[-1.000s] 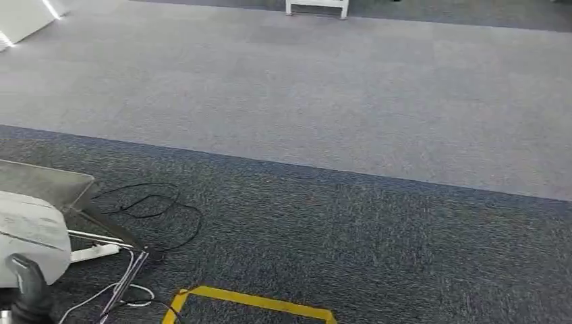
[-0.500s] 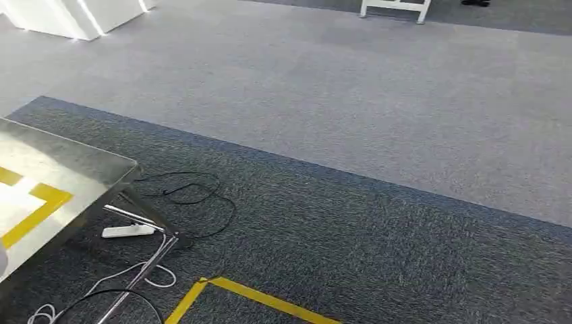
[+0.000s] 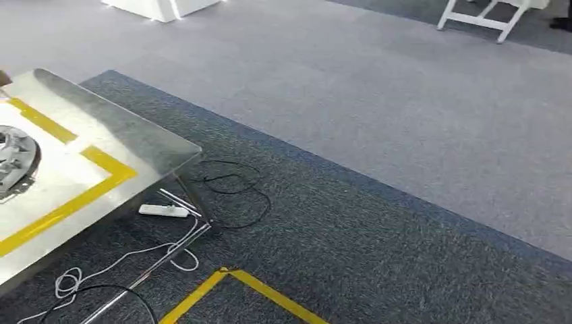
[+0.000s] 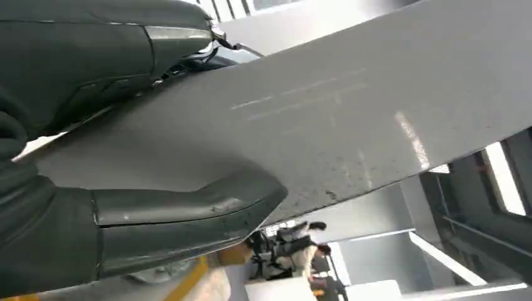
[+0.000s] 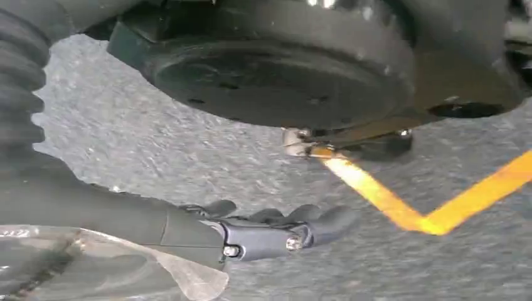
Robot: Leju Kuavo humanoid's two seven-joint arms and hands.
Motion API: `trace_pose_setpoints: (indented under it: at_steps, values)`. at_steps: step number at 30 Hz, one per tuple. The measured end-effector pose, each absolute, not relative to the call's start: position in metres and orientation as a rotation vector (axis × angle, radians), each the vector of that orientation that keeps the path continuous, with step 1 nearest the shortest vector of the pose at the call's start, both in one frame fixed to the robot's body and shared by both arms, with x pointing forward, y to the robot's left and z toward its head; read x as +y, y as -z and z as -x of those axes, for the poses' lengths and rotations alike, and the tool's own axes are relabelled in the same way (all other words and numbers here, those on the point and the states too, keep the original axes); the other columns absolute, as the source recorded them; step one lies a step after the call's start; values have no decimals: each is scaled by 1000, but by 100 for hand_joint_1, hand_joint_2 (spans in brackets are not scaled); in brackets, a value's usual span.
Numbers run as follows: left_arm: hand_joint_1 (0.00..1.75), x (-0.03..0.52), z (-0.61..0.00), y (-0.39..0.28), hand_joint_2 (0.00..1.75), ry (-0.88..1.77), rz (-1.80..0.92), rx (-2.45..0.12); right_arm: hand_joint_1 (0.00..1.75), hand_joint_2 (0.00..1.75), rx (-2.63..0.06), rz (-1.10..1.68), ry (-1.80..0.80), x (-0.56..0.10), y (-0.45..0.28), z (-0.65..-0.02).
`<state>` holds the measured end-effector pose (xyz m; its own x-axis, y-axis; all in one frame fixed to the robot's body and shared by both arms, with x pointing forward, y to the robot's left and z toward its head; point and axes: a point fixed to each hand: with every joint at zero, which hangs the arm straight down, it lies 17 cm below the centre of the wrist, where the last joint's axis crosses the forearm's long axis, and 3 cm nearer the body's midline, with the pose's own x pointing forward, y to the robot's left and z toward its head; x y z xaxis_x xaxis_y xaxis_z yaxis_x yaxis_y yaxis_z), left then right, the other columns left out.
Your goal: Take the parts from the cabinet and place them on the table.
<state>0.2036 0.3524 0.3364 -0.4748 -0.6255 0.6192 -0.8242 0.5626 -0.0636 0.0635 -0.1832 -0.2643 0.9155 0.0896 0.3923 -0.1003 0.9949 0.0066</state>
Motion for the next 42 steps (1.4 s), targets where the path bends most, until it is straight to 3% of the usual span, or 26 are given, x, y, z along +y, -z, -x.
trace_pose_setpoints:
  at_steps: [18, 42]
  values:
    - [175, 372, -195, -329, 175, -582, -1143, -2216, 0, 175, -378, -31, -100, -185, 265, -61]
    - [175, 368, -193, -344, 175, -481, -1289, -2229, 0, 175, -327, -26, -100, -183, 267, -59]
